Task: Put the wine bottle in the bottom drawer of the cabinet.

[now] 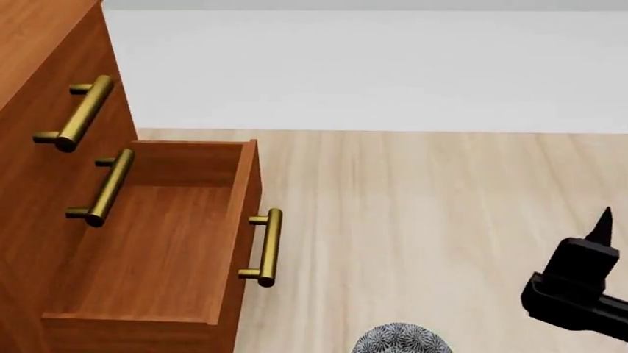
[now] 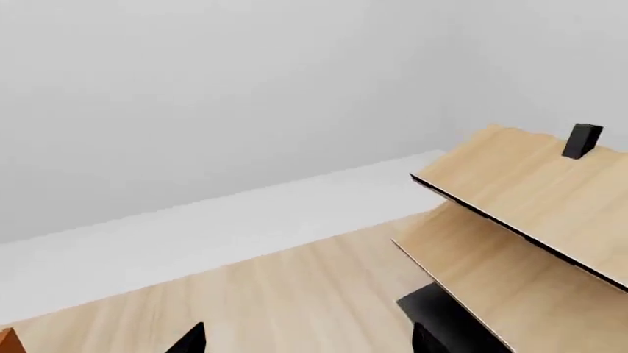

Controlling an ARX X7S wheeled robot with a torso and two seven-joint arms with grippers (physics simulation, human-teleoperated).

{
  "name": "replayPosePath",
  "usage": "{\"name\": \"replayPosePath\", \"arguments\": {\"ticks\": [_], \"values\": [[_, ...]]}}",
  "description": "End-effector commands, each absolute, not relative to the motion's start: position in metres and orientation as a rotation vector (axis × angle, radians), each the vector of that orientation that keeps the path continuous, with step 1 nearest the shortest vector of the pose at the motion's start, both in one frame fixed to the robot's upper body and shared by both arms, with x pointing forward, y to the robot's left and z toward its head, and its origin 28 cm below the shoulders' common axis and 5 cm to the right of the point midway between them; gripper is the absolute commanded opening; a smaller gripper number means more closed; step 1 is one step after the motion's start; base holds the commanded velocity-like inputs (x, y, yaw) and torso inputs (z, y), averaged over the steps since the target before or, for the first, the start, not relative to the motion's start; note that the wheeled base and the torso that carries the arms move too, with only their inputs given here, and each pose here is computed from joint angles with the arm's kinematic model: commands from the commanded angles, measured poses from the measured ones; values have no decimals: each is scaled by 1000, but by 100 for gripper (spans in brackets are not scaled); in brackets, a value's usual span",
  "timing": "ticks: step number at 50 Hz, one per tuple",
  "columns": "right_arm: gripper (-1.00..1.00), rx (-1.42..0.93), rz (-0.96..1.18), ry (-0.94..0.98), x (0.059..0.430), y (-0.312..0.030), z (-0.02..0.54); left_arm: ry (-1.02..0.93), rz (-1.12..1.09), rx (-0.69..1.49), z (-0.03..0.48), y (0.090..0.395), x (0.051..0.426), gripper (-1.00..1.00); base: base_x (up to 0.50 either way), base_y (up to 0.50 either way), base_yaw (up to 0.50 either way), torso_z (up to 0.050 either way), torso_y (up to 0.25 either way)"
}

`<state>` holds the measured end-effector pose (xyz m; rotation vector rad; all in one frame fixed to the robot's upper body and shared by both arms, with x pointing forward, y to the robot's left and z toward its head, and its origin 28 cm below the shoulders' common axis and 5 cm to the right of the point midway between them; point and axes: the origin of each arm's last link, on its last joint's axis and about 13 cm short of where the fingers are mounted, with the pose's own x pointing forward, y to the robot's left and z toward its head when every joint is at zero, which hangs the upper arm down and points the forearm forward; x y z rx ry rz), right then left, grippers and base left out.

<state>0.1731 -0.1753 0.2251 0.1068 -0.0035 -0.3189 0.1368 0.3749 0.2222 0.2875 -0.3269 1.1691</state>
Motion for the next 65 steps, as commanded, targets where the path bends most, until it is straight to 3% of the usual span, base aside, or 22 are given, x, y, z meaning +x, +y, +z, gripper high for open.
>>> {"name": "replayPosePath", "arguments": {"ticks": [1,33,65], "values": [[100,173,-383,-2,163,-189,223,-327,1167,284,224,375,137,100,0,0,0,0,0],[100,169,-529,54,146,-214,202,-321,1167,291,219,373,136,100,0,0,0,0,0],[100,78,-511,209,195,-218,178,-323,1166,291,211,370,134,100,0,0,0,0,0]]}}
